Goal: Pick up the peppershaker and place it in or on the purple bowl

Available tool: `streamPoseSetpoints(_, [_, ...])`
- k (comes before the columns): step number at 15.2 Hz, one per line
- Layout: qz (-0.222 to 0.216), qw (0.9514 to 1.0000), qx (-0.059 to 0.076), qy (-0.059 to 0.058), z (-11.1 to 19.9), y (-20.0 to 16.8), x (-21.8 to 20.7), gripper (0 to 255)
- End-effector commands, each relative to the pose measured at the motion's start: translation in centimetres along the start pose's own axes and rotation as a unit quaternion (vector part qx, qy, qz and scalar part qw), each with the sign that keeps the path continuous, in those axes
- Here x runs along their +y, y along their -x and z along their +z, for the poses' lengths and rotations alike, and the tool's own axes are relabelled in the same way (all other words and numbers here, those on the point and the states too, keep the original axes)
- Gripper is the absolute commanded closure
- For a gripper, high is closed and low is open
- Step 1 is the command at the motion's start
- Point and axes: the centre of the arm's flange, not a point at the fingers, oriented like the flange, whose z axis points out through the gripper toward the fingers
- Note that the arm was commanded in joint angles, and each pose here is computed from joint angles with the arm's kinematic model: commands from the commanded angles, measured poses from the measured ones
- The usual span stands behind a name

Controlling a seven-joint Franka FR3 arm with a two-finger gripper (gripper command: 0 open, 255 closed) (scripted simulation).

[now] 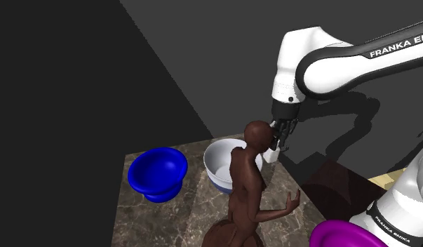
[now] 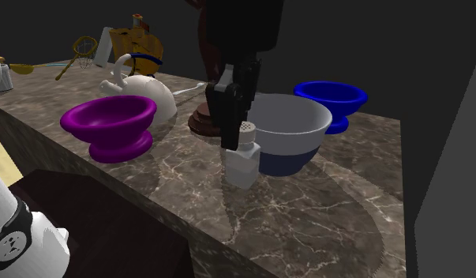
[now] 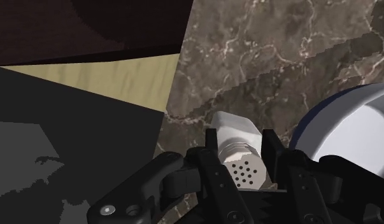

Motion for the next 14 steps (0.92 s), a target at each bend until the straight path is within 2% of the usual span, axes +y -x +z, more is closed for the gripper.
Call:
streamPoseSetpoints(1, [0.000, 1.0000, 0.000, 0.000, -1.0, 0.0, 0.1, 255])
streamPoseSetpoints(14, [0.000, 1.0000, 0.000, 0.000, -7.9, 0.6, -0.2, 255])
